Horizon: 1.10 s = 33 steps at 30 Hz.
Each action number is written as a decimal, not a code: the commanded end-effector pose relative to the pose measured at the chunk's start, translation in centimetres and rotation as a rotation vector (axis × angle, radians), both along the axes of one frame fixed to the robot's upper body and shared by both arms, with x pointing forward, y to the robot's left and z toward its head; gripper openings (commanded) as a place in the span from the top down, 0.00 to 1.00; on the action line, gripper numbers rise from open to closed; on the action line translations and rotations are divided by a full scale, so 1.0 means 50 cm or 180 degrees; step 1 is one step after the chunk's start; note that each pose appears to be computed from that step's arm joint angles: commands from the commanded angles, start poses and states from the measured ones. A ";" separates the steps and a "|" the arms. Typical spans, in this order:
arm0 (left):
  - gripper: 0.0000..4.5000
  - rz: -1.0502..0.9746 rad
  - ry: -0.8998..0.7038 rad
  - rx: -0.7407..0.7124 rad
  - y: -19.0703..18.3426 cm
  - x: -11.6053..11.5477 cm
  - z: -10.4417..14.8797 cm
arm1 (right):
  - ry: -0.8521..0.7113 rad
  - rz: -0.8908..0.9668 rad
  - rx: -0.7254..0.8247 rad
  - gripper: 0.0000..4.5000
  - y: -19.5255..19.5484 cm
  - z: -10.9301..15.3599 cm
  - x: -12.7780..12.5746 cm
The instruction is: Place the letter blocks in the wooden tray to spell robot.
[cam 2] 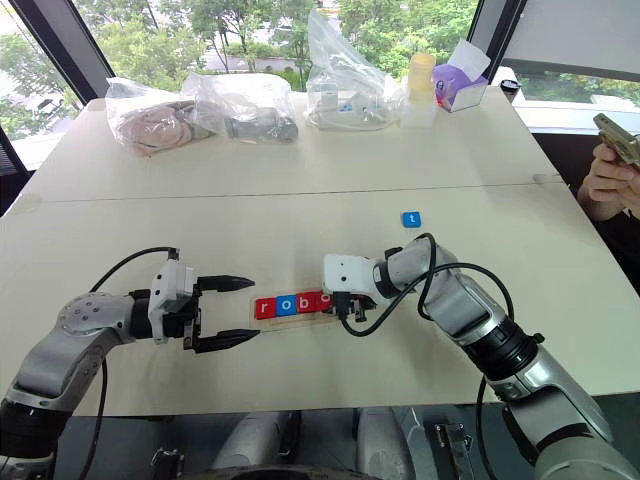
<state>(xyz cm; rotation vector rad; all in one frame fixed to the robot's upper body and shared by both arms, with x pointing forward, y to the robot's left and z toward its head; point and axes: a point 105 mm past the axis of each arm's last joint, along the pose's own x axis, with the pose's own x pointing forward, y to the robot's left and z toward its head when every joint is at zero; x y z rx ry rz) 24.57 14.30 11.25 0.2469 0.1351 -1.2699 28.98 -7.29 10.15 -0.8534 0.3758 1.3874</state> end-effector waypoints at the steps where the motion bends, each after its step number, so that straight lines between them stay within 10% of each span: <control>1: 0.00 -0.0032 -0.0138 -0.0052 -0.005 -0.001 0.024 | -0.0018 -0.0005 -0.0065 0.46 -0.001 -0.001 0.002; 5: 0.00 -0.0035 -0.0140 -0.0049 -0.005 0.000 0.024 | -0.0011 -0.0013 -0.0037 0.01 0.001 0.003 0.002; 18: 0.00 -0.0057 -0.0150 -0.0063 -0.010 0.002 0.024 | -0.0185 -0.1456 0.1258 0.01 -0.063 0.174 0.121; 26: 0.00 -0.0071 -0.0150 -0.0073 -0.012 0.005 0.023 | -0.0527 -0.3765 0.1529 0.01 -0.255 0.146 0.194; 33: 0.00 -0.0095 -0.0153 -0.0084 -0.017 0.013 0.026 | -0.0258 -0.4482 0.1922 0.01 -0.268 0.104 0.196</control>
